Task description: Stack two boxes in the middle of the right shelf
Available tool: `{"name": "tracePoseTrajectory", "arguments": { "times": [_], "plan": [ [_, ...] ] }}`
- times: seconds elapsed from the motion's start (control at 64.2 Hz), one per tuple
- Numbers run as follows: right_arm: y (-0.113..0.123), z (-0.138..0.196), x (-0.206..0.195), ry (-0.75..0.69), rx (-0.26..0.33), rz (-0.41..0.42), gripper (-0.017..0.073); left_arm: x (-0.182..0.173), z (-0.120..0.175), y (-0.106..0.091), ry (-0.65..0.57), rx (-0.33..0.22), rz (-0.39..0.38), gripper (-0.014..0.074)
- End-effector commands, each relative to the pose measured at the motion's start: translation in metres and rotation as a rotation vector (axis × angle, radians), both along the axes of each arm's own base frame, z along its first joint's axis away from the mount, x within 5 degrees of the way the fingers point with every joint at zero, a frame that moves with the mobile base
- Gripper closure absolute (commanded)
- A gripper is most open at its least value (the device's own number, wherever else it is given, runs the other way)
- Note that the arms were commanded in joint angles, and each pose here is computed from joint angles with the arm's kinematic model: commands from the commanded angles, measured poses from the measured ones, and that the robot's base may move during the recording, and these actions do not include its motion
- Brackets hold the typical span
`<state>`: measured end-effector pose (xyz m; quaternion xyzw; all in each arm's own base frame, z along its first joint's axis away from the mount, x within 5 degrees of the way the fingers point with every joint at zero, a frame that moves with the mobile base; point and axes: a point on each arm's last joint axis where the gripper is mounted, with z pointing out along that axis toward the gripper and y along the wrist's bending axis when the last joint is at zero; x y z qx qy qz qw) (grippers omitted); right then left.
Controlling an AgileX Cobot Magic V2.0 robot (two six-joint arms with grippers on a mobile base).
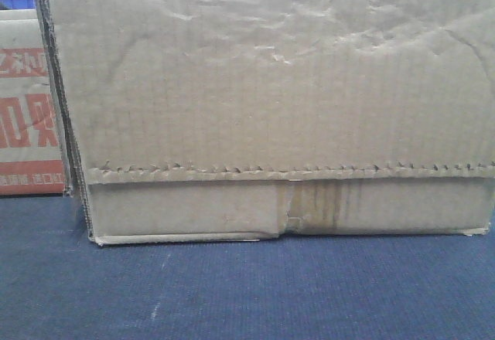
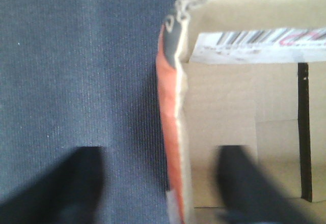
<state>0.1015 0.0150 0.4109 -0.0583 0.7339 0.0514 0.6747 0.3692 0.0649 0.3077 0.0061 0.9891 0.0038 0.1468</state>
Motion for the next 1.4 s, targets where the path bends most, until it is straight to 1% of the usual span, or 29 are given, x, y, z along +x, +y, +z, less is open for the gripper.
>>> {"name": "tracePoseTrajectory", "arguments": {
  "times": [0.0, 0.016, 0.047, 0.062, 0.14, 0.233, 0.28, 0.358, 0.451, 0.498, 0.545, 0.638, 0.716, 0.747, 0.778, 0.856, 0.903, 0.918, 1.027, 1.059, 1.121, 1.183, 1.23, 1.276, 1.323, 1.385],
  "plan": [
    [0.000, 0.003, 0.001, -0.016, -0.003, -0.002, -0.0010, 0.000, 0.001, -0.001, -0.001, -0.009, -0.003, 0.0570],
    [0.000, 0.003, 0.001, -0.016, -0.003, -0.002, -0.0010, 0.000, 0.001, -0.001, -0.001, -0.011, -0.003, 0.0623],
    [0.000, 0.003, 0.001, -0.016, -0.003, -0.002, -0.0010, 0.000, 0.001, -0.001, 0.000, -0.013, -0.003, 0.0693],
    [0.000, 0.003, 0.001, -0.016, -0.003, -0.002, -0.0010, 0.000, 0.001, -0.001, 0.001, -0.013, -0.003, 0.0704],
    [0.000, 0.003, 0.001, -0.015, -0.003, -0.002, -0.0010, -0.001, 0.001, -0.001, 0.005, -0.014, -0.003, 0.0705],
    [0.000, 0.003, 0.001, -0.015, -0.003, -0.002, -0.0010, -0.004, 0.009, -0.002, -0.014, -0.010, -0.003, 0.0704],
    [0.000, 0.002, 0.001, -0.011, -0.004, -0.001, -0.0010, -0.008, 0.015, -0.002, -0.030, -0.009, 0.013, 0.0704],
    [0.000, 0.002, 0.001, -0.011, -0.004, -0.001, -0.0010, -0.016, 0.031, -0.002, -0.072, 0.010, 0.035, 0.0704],
    [0.000, 0.002, 0.001, -0.011, -0.004, -0.001, -0.0010, -0.031, 0.059, -0.001, -0.149, 0.050, 0.078, 0.0704],
    [0.000, 0.002, 0.001, -0.011, -0.004, -0.001, -0.0010, -0.038, 0.072, 0.000, -0.188, 0.072, 0.108, 0.0704],
    [0.000, 0.002, 0.001, -0.011, -0.004, -0.001, -0.0010, -0.047, 0.089, 0.000, -0.239, 0.083, 0.143, 0.0704],
    [0.000, 0.002, 0.001, -0.009, -0.004, -0.001, -0.0010, -0.068, 0.124, -0.004, -0.367, 0.077, 0.190, 0.0704],
    [0.000, 0.002, 0.001, -0.009, -0.004, -0.001, -0.0010, -0.086, 0.153, -0.009, -0.490, 0.064, 0.204, 0.0704],
    [0.000, 0.002, 0.001, -0.009, -0.004, -0.001, -0.0010, -0.093, 0.164, -0.011, -0.541, 0.055, 0.200, 0.0704],
    [0.000, 0.002, 0.001, -0.009, -0.004, -0.001, -0.0010, -0.104, 0.181, -0.017, -0.621, 0.025, 0.192, 0.0704],
    [0.000, 0.002, 0.001, -0.009, -0.004, -0.001, -0.0010, -0.121, 0.204, -0.026, -0.727, -0.038, 0.174, 0.0704],
    [0.000, 0.002, 0.001, -0.009, -0.004, -0.001, -0.0010, -0.129, 0.215, -0.032, -0.770, -0.070, 0.155, 0.0704],
    [0.000, 0.002, 0.001, -0.009, -0.004, -0.001, -0.0010, -0.131, 0.218, -0.035, -0.782, -0.084, 0.144, 0.0704],
    [0.000, 0.002, 0.001, -0.009, -0.004, -0.001, -0.0010, -0.142, 0.240, -0.056, -0.855, -0.134, 0.060, 0.0704],
    [0.000, 0.002, 0.001, -0.009, -0.004, -0.001, -0.0010, -0.145, 0.246, -0.066, -0.873, -0.163, 0.017, 0.0704],
    [0.000, 0.002, 0.001, -0.009, -0.004, -0.001, -0.0010, -0.144, 0.251, -0.080, -0.893, -0.204, -0.038, 0.0704],
    [0.000, 0.002, 0.001, -0.009, -0.004, -0.001, -0.0010, -0.142, 0.253, -0.099, -0.906, -0.270, -0.087, 0.0704],
    [0.000, 0.002, 0.001, -0.009, -0.004, -0.001, -0.0010, -0.136, 0.251, -0.111, -0.903, -0.302, -0.122, 0.0704],
    [0.000, 0.002, 0.001, -0.009, -0.004, -0.001, -0.0010, -0.132, 0.248, -0.124, -0.886, -0.325, -0.163, 0.0704],
    [0.000, 0.002, 0.001, -0.009, -0.004, -0.001, -0.0010, -0.125, 0.241, -0.141, -0.853, -0.348, -0.215, 0.0704],
    [0.000, 0.002, 0.001, -0.009, -0.004, -0.001, -0.0010, -0.113, 0.231, -0.159, -0.803, -0.368, -0.253, 0.0704]
  ]
}}
